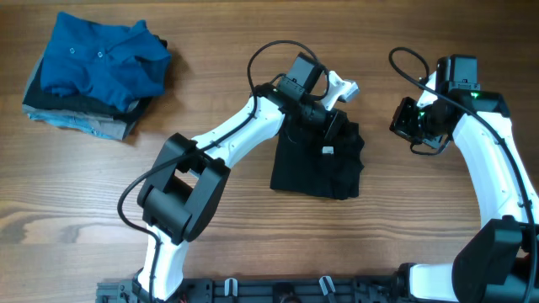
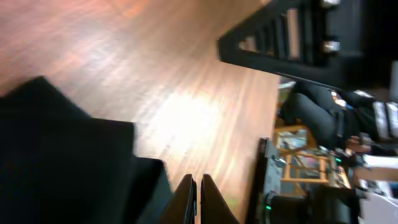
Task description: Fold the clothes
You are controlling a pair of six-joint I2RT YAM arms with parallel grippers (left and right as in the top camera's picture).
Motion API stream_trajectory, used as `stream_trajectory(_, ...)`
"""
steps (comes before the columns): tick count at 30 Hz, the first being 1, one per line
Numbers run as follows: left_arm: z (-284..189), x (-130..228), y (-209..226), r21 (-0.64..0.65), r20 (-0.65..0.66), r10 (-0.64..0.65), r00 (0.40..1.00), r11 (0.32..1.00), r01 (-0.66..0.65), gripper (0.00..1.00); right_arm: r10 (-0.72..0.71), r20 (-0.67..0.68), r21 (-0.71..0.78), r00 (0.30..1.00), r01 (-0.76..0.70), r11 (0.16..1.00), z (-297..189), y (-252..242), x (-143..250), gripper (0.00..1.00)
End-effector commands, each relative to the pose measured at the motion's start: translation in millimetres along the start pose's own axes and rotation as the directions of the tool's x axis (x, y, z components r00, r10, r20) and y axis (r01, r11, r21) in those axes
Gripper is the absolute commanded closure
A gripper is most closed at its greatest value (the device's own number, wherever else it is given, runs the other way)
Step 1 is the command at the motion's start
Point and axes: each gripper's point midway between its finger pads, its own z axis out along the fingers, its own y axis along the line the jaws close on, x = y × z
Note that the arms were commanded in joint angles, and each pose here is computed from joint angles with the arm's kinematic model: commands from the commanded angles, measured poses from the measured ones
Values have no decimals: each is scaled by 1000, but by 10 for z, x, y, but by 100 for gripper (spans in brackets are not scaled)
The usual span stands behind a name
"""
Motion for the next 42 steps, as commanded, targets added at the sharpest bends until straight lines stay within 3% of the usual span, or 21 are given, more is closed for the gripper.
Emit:
stream_trajectory(1,-123,-1,-39,61,-3,-17,1000,998,17,94,-6,6,22,1000,6,1000,3,-50,-35,94)
stream_trajectory(6,-715,-56,545,-154,76,-135,988,977,145,96,-20,-4,26,1000,20,999,4,-59,-10,94)
stream_trajectory(9,-921,192,932,-314,38,-184,982,931,187,96,-22,3,23,1000,22,999,4,-53,-28,94)
stream_trajectory(13,-813,339,906,-339,-38,-139,990,933,118,96,-19,3,23,1000,19,1000,4,-52,-29,94)
stream_trajectory(21,-357,832,936,-483,-203,-133,970,875,19,96,-18,-1,24,1000,18,1000,4,-55,-20,94)
stream_trajectory(24,-170,916,807,-456,-229,-144,963,889,25,96,-18,-1,24,1000,18,1000,4,-55,-20,94)
stream_trajectory(26,-46,868,562,-366,-234,-112,966,930,19,96,-18,-1,24,1000,18,1000,3,-55,-19,94)
stream_trajectory(29,90,524,94,-187,-174,18,985,981,-51,96,-19,-1,24,1000,19,1000,4,-55,-20,94)
stream_trajectory(31,128,267,-80,-142,-104,78,991,986,-93,96,-22,0,25,1000,22,999,3,-56,-20,94)
stream_trajectory(35,250,17,-263,-110,-23,206,978,972,-207,96,-20,-3,25,1000,20,999,4,-57,-14,94)
stream_trajectory(42,-102,98,-99,-208,-49,95,994,973,-104,96,-74,-17,-9,997,74,997,4,-1,13,91)
